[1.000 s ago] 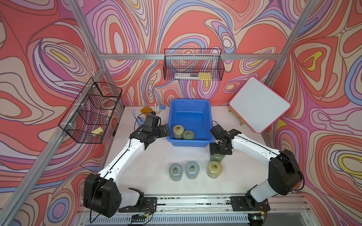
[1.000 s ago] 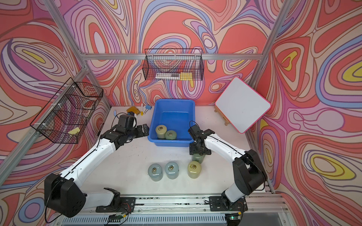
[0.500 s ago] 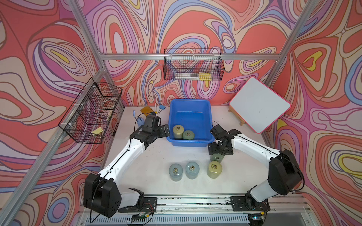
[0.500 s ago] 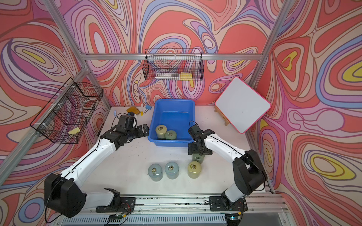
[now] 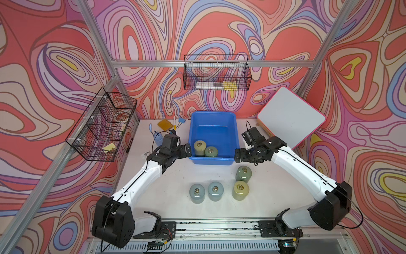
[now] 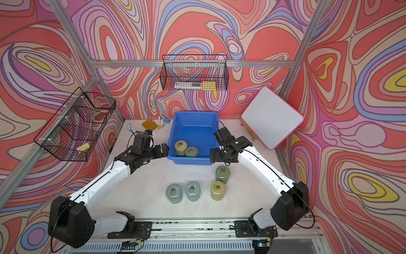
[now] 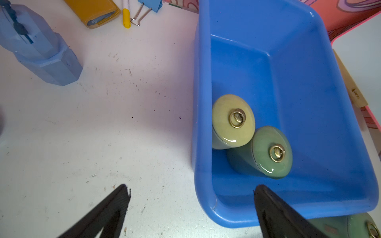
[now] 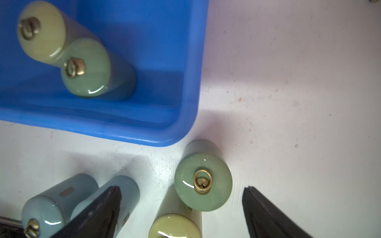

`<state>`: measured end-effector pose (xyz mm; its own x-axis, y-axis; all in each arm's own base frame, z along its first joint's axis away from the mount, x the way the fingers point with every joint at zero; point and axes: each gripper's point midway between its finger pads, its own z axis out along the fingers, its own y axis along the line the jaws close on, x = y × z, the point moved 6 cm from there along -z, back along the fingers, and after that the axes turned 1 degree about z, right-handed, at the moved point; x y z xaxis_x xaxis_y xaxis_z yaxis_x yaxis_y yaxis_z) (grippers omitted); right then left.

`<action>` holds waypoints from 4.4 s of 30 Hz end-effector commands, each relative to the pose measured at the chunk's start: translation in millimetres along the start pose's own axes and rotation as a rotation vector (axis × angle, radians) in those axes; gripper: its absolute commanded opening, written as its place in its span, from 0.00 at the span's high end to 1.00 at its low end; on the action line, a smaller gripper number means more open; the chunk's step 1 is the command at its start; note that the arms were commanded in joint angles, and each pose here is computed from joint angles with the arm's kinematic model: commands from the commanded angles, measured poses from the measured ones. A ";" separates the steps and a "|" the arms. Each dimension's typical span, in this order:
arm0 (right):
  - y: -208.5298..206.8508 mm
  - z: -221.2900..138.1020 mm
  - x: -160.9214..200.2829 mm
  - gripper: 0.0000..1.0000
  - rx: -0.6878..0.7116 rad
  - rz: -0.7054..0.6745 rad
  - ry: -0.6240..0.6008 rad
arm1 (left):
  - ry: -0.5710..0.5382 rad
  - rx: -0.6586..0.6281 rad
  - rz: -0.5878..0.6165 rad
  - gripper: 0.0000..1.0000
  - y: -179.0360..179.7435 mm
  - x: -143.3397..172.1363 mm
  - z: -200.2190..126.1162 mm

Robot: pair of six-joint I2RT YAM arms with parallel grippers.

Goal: Take the tea canister out of the basket
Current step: Place the tea canister at the center of the board, then pick up the tea canister from the basket.

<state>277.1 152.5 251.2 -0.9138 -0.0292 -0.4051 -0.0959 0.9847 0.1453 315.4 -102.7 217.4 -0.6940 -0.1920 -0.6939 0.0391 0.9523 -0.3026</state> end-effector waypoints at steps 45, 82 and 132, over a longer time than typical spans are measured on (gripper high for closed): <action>124.7 150.6 -67.4 0.03 -0.027 -0.338 0.162 | -0.201 0.062 -0.015 0.01 10.0 12.9 -17.6; 114.9 180.6 -64.6 0.33 0.088 -0.339 0.183 | -0.210 0.053 -0.014 0.01 11.1 12.2 -20.4; 110.9 15.7 -96.4 0.35 0.001 -0.261 -0.053 | -0.200 0.027 -0.013 0.01 13.4 11.9 -20.6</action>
<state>370.4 273.6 264.2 -0.8540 -0.3135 -0.4152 -0.3414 0.9399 -0.0074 293.2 -91.3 217.9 -0.5422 -0.2447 -0.8039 0.0726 0.9394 -0.3349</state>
